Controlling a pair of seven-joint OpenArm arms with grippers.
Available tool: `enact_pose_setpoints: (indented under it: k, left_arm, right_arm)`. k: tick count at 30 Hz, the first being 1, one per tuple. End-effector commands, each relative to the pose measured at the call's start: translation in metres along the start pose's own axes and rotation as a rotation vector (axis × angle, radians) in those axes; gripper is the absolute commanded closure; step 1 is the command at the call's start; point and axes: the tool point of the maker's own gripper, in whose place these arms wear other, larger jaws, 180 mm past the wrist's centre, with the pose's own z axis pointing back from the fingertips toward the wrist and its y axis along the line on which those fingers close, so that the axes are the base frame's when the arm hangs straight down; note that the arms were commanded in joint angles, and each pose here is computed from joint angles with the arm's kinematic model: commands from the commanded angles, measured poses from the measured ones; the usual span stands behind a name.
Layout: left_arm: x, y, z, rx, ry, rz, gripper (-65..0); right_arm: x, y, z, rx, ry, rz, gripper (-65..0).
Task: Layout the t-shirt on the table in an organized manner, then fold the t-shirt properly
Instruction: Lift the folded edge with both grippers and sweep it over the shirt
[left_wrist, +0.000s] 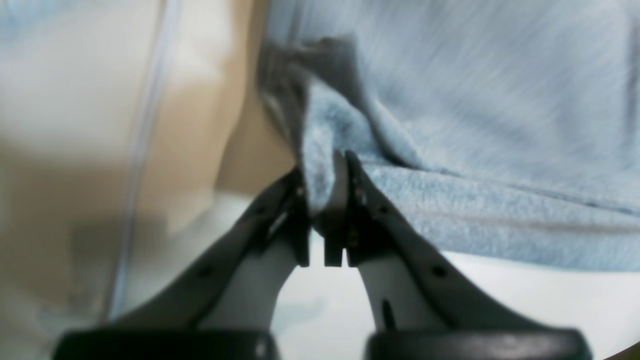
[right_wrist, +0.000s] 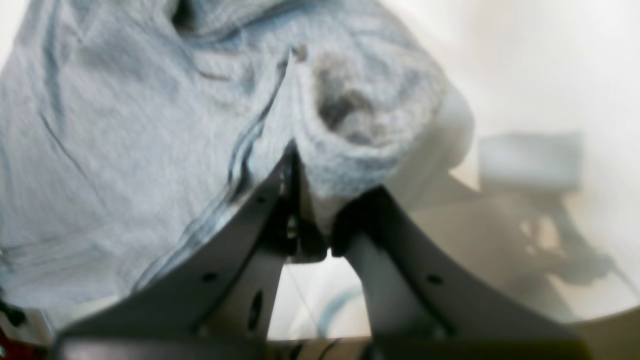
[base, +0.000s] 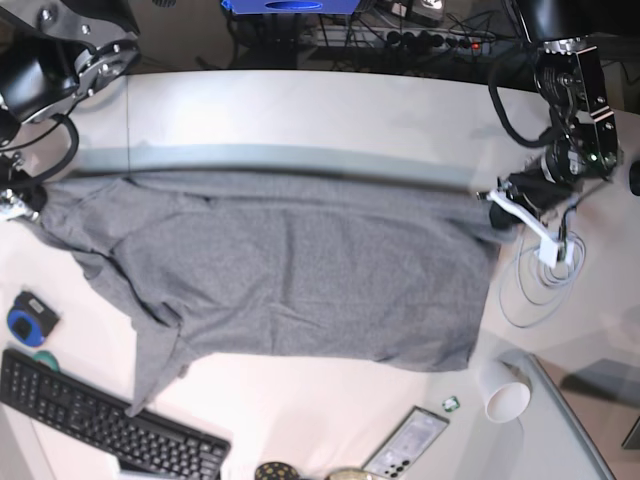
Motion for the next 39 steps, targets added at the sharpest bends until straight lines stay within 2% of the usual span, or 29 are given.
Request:
enact_pose_setpoints:
  k: [1, 5, 9, 12, 15, 18, 22, 29, 35, 39]
  left_arm:
    - [0.023, 0.002, 0.009, 0.015, -0.048, -0.030, 0.0]
    - [0.045, 0.006, 0.028, 0.044, -0.094, -0.013, 0.0]
    - [0.041, 0.026, 0.042, 0.095, -0.099, 0.030, 0.0]
    - [0.030, 0.034, 0.046, 0.115, -0.080, 0.044, 0.0]
    - [0.026, 0.033, 0.045, 0.112, -0.070, 0.041, 0.0]
    - [0.007, 0.035, 0.047, 0.119, -0.029, 0.043, 0.0]
    - [-0.023, 0.037, 0.049, 0.126, 0.020, 0.053, 0.0]
    - [-0.044, 0.042, 0.056, 0.141, 0.032, 0.048, 0.0]
    - [-0.010, 0.030, 0.070, 0.138, -0.059, -0.017, 0.0]
    - [0.029, 0.021, 0.074, 0.130, -0.144, -0.045, 0.0]
  right_arm:
    - [0.027, 0.008, 0.011, -0.001, -0.062, 0.042, -0.5]
    - [0.048, 0.026, 0.026, -0.039, -0.085, 0.185, -0.5]
    - [0.040, 0.017, 0.034, -0.084, -0.070, 0.217, -0.5]
    - [0.039, 0.023, 0.034, -0.087, -0.045, 0.254, -0.5]
    - [0.037, 0.027, 0.032, -0.083, -0.034, 0.259, -0.5]
    - [0.017, 0.015, 0.029, -0.098, 0.001, 0.217, -0.5]
    - [-0.009, -0.004, 0.029, -0.132, 0.059, 0.210, -0.5]
    - [-0.026, -0.021, 0.031, -0.163, 0.062, 0.214, -0.5]
    - [0.014, -0.007, 0.067, -0.223, -0.089, 0.298, -0.3]
    - [0.048, 0.023, 0.077, -0.205, -0.177, 0.368, -0.3]
